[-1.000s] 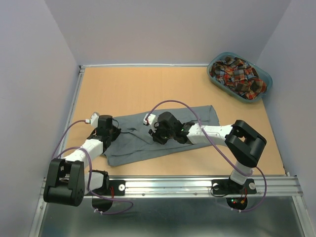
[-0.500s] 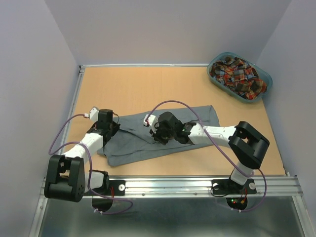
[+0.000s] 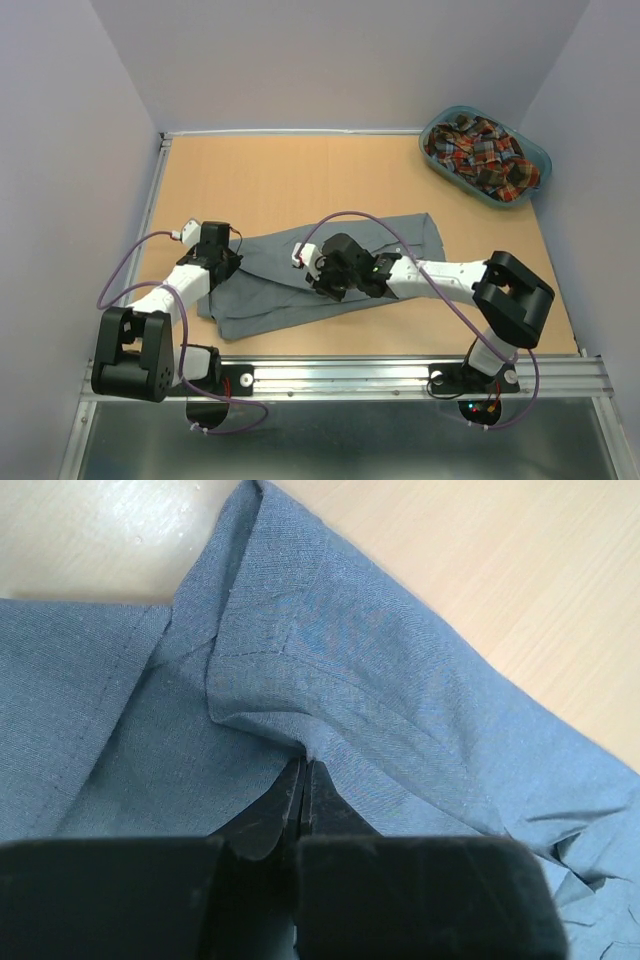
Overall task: Fold and stack the long sleeve shirts
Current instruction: Fold the shirt
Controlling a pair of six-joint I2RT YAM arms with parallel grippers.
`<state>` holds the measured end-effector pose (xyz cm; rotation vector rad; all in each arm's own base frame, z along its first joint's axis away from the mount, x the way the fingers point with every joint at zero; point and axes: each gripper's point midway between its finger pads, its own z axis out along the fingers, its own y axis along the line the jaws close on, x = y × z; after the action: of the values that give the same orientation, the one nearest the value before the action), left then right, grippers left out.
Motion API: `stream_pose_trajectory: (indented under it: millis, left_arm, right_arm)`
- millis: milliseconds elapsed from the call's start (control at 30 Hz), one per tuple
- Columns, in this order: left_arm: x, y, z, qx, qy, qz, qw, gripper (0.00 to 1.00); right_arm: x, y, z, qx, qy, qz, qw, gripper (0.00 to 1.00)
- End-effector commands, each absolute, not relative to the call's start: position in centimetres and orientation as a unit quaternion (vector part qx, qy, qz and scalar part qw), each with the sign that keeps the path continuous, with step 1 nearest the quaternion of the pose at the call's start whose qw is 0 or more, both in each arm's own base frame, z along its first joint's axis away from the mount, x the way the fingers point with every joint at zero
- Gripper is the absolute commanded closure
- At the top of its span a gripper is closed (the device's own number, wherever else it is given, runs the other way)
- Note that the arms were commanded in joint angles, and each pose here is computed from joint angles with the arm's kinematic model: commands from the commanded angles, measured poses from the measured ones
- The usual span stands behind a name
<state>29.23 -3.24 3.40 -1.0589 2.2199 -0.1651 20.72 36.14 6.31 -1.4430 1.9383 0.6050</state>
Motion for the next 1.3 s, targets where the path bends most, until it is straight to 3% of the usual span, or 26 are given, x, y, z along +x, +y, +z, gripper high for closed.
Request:
stream_pose_trajectory:
  millis: [0, 33, 133, 233, 333, 433, 533, 633, 833, 1067, 1267]
  left_arm:
    - [29.2, -2.0, 4.7, -0.410, 0.840, -0.047, 0.351, 0.86]
    - [29.2, -2.1, 4.8, -0.410, 0.840, -0.050, 0.352, 0.86]
    - [29.2, -2.2, 5.8, -0.402, 0.840, -0.057, 0.359, 0.57]
    - [29.6, -2.1, 8.8, -0.389, 0.832, -0.069, 0.391, 0.36]
    - [29.8, -1.8, 11.1, -0.371, 0.828, -0.068, 0.415, 0.20]
    - [30.2, -3.0, 13.3, -0.331, 0.833, -0.100, 0.432, 0.14]
    - [30.2, -5.6, 13.7, -0.291, 0.847, -0.153, 0.417, 0.13]
    - [29.9, -9.7, 13.6, -0.229, 0.863, -0.218, 0.394, 0.22]
    - [29.7, -17.9, 12.0, -0.128, 0.888, -0.260, 0.357, 0.30]
    - [27.5, -18.6, 5.8, -0.143, 0.921, -0.232, 0.277, 0.45]
    - [22.9, -16.0, 1.5, -0.182, 0.934, -0.200, 0.234, 0.51]
  right_arm:
    - [18.9, 35.2, 5.1, -0.565, 0.739, 0.230, 0.287, 0.82]
    - [18.8, 35.2, 5.3, -0.566, 0.737, 0.234, 0.287, 0.78]
    - [18.9, 35.6, 7.0, -0.554, 0.736, 0.242, 0.304, 0.64]
    - [20.2, 35.4, 9.3, -0.528, 0.744, 0.227, 0.340, 0.48]
    - [22.7, 34.3, 11.1, -0.482, 0.766, 0.181, 0.385, 0.40]
    - [26.1, 31.6, 12.7, -0.398, 0.803, 0.149, 0.418, 0.39]
    - [28.4, 29.0, 12.7, -0.306, 0.842, 0.157, 0.416, 0.40]
    - [31.6, 24.2, 11.3, -0.204, 0.879, 0.125, 0.412, 0.41]
    - [34.4, 19.4, 10.2, -0.074, 0.903, 0.125, 0.405, 0.42]
    - [34.5, 18.2, 9.2, -0.043, 0.907, 0.138, 0.396, 0.42]
    - [33.8, 18.5, 8.8, -0.049, 0.908, 0.153, 0.388, 0.42]
